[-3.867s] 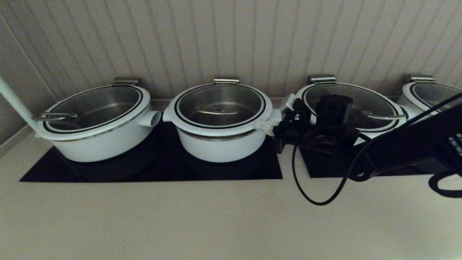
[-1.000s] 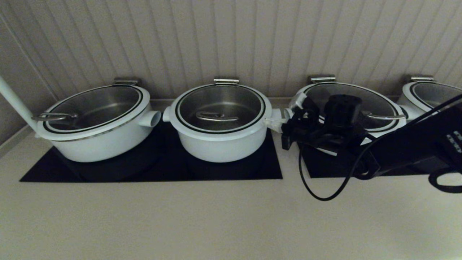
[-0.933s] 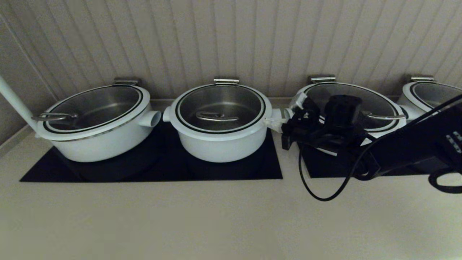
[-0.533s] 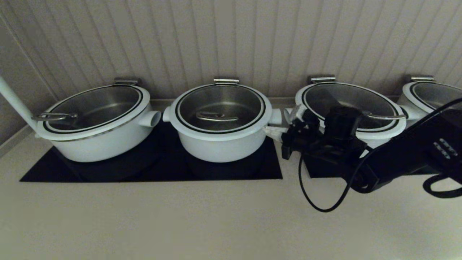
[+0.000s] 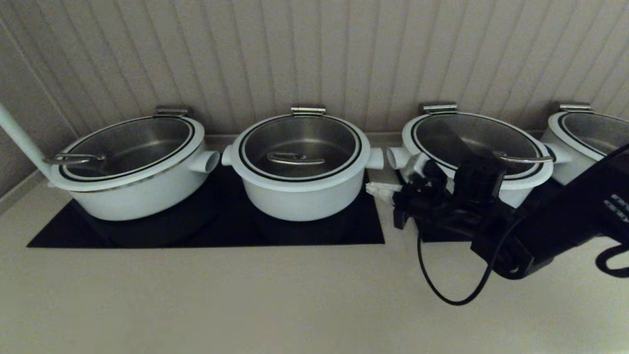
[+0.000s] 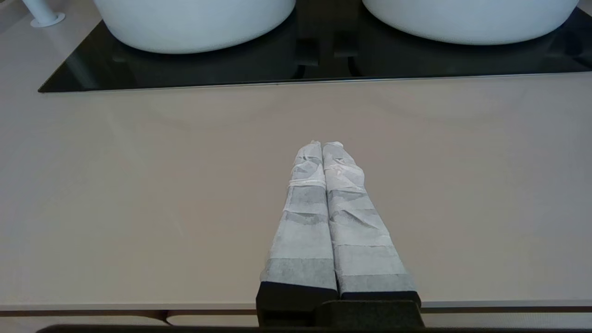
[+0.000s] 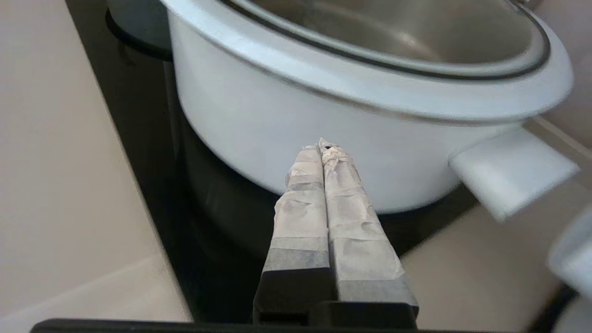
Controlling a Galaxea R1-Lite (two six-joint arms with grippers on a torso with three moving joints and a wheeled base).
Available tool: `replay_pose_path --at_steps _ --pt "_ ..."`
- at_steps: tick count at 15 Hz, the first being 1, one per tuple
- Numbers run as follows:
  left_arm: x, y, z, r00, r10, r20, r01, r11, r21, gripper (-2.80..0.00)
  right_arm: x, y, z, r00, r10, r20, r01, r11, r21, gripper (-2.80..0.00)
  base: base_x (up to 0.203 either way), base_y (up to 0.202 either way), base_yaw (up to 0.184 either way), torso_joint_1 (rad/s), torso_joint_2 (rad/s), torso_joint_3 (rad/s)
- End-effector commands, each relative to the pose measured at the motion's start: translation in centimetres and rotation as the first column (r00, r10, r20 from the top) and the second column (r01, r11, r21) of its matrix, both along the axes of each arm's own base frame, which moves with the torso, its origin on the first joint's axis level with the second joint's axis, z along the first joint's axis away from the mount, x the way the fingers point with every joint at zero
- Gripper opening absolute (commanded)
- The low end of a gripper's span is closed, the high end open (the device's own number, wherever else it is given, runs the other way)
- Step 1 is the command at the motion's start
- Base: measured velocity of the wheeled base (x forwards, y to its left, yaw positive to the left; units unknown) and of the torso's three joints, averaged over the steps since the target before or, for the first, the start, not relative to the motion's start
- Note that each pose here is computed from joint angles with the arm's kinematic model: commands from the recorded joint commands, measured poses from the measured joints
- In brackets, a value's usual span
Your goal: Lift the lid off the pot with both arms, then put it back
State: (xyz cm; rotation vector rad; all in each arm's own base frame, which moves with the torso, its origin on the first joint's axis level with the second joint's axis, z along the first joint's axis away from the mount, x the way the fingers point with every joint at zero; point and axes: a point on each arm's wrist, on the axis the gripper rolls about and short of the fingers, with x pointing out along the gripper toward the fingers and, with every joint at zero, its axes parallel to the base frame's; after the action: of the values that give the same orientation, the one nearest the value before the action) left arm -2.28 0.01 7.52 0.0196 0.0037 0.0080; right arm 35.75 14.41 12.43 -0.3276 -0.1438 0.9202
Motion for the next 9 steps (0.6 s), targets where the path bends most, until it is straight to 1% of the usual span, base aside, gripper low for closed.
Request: replay_pose_path --at_steps 1,6,8,9 --pt "0.0 0.0 0.0 1.0 0.0 0.001 0.0 1.0 0.0 -2.8 -1.5 -0.9 1.5 1.0 -0.005 0.024 0.005 1.0 0.007 -2.8 0.0 0.0 0.0 0.0 0.0 0.0" --pt "0.0 0.0 0.0 1.0 0.001 0.001 -0.001 1.0 0.0 -2.8 -5.0 -2.2 4.4 0.999 -0.025 0.039 0.024 1.0 0.012 -2.8 0.0 0.0 0.0 0.0 0.0 0.0" --pt "0.0 0.0 0.0 1.0 0.001 0.001 -0.001 1.0 0.0 -2.8 -6.2 -2.8 6.1 0.996 -0.075 0.056 0.074 0.997 0.021 -2.8 0.0 0.0 0.0 0.0 0.0 0.0" --pt "0.0 0.0 0.0 1.0 0.001 0.001 -0.001 1.0 0.0 -2.8 -6.9 -3.2 7.1 0.991 -0.12 0.062 0.119 0.993 0.026 -2.8 0.0 0.0 0.0 0.0 0.0 0.0"
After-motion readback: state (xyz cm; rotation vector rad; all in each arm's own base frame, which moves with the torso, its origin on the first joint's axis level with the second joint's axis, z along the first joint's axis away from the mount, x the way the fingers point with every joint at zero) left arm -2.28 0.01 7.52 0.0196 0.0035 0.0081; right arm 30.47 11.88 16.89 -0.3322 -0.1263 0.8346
